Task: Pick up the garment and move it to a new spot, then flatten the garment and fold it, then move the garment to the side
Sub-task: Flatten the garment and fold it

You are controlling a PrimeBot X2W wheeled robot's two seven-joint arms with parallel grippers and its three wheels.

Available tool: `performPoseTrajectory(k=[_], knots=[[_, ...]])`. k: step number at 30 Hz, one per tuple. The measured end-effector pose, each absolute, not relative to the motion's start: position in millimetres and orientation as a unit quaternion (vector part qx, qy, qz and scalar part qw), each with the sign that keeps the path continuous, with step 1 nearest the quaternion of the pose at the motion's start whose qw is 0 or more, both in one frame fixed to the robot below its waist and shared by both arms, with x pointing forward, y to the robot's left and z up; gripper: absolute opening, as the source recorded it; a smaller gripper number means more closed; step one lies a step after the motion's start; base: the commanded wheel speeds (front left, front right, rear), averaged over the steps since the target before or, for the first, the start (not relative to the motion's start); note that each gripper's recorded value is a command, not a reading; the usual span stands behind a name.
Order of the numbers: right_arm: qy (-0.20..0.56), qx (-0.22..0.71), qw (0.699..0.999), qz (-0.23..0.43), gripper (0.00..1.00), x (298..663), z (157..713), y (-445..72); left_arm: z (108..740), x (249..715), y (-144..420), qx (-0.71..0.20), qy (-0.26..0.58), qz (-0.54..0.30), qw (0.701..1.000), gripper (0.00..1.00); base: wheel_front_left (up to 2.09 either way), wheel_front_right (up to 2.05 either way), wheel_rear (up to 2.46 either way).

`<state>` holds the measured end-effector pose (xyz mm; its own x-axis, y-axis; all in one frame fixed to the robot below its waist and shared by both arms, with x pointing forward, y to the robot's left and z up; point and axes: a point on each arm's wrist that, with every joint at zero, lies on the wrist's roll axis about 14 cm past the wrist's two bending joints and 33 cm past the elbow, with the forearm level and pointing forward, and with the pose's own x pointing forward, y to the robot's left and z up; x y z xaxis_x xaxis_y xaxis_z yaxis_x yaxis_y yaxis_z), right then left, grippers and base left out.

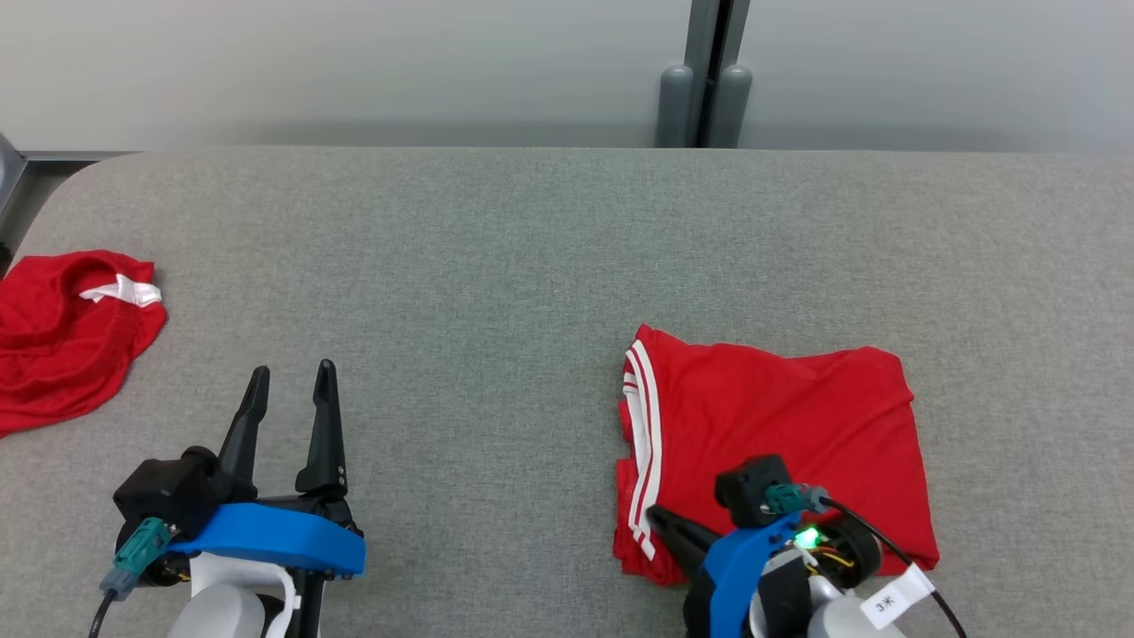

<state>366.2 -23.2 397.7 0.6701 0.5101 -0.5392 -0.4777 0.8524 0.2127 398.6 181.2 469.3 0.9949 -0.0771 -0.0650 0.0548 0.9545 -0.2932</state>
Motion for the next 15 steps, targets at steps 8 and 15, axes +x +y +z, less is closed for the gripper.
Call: performPoseTrajectory(k=[8, 15], knots=[[0.297, 0.06, 0.888, 0.345, 0.0, 365, 407, 28, 469, 393, 186, -0.145, 0.039, -0.028, 0.988, 1.0, 0.0, 0.0, 0.0], [0.179, 0.124, 0.921, 0.324, 1.0, 397, 471, 20, 470, 389, 190, -0.143, 0.038, -0.022, 0.989, 1.0, 0.0, 0.0, 0.0]])
